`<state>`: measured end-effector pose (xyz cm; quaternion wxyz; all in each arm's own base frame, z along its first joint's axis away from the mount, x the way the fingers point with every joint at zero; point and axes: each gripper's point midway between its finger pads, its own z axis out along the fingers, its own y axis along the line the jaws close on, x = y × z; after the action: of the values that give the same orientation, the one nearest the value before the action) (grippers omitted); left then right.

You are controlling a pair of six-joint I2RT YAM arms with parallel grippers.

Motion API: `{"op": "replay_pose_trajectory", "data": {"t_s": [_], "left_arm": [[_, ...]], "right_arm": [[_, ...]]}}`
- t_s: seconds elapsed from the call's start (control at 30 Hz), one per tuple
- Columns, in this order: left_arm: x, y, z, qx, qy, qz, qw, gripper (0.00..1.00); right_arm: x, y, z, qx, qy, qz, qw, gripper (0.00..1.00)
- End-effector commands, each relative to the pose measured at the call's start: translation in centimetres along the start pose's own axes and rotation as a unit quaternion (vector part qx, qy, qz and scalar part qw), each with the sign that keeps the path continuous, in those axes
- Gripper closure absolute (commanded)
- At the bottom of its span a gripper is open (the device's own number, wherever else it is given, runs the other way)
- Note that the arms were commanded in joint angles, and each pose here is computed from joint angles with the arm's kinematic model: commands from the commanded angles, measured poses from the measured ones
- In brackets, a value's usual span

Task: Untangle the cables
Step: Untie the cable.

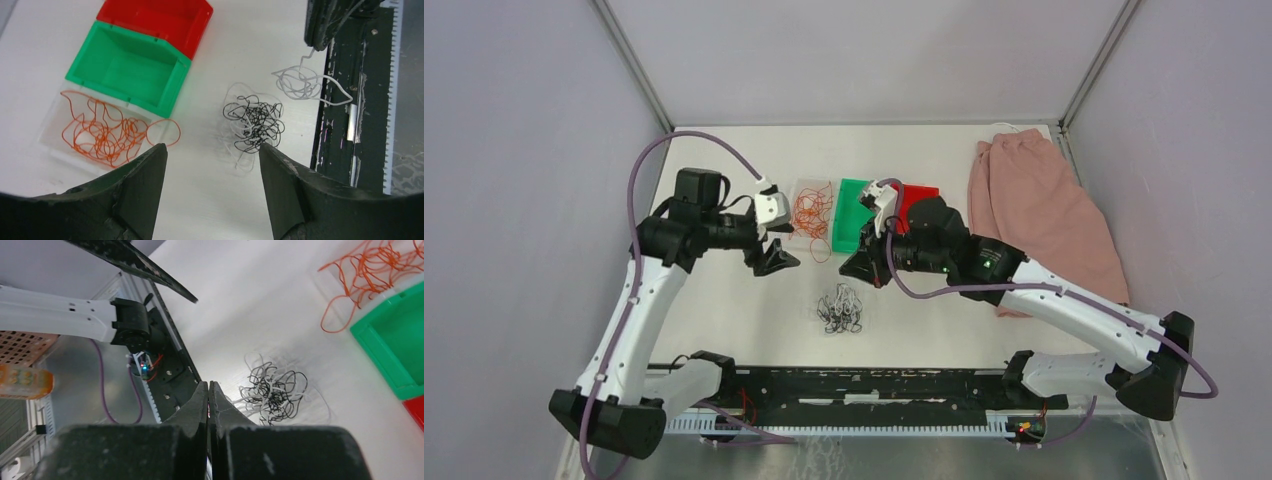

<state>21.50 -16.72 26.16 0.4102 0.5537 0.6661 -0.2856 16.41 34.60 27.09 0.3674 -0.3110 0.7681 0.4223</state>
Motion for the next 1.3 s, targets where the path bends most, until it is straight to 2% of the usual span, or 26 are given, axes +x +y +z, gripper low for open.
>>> {"op": "replay_pose_trajectory", "data": {"t_s": [0.0,0.33,0.73,0.9,0.97,1.13,1.27], "left_arm": [[-4.6,-1.4,-0.6,0.006,-0.110,0.052,0.993,0.25],[-5.1,-4.4,0.0,0.050,-0.134,0.047,0.989,0.25],[-5.7,-8.5,0.2,0.093,-0.169,0.038,0.980,0.22],[-5.1,-8.9,1.1,0.094,-0.162,0.042,0.981,0.20],[-5.4,-7.3,1.5,0.055,-0.165,0.026,0.984,0.24],[-6.1,-2.2,1.2,-0.083,-0.170,0.007,0.982,0.47],[-7.0,-1.3,0.5,-0.119,-0.194,-0.011,0.974,0.57]], "right_arm": [[-5.6,4.7,-2.2,-0.083,-0.070,-0.032,0.994,1.00],[-12.2,6.8,-2.5,-0.096,-0.147,-0.049,0.983,1.00],[-13.7,5.4,0.0,-0.064,-0.164,-0.033,0.984,0.99],[-13.8,5.2,0.1,-0.059,-0.169,-0.030,0.983,0.99],[-13.8,5.3,-0.1,-0.060,-0.171,-0.030,0.983,0.99],[-13.7,4.8,-1.3,-0.043,-0.180,-0.035,0.982,0.99],[-13.4,4.4,-2.3,-0.031,-0.184,-0.034,0.982,1.00]]}}
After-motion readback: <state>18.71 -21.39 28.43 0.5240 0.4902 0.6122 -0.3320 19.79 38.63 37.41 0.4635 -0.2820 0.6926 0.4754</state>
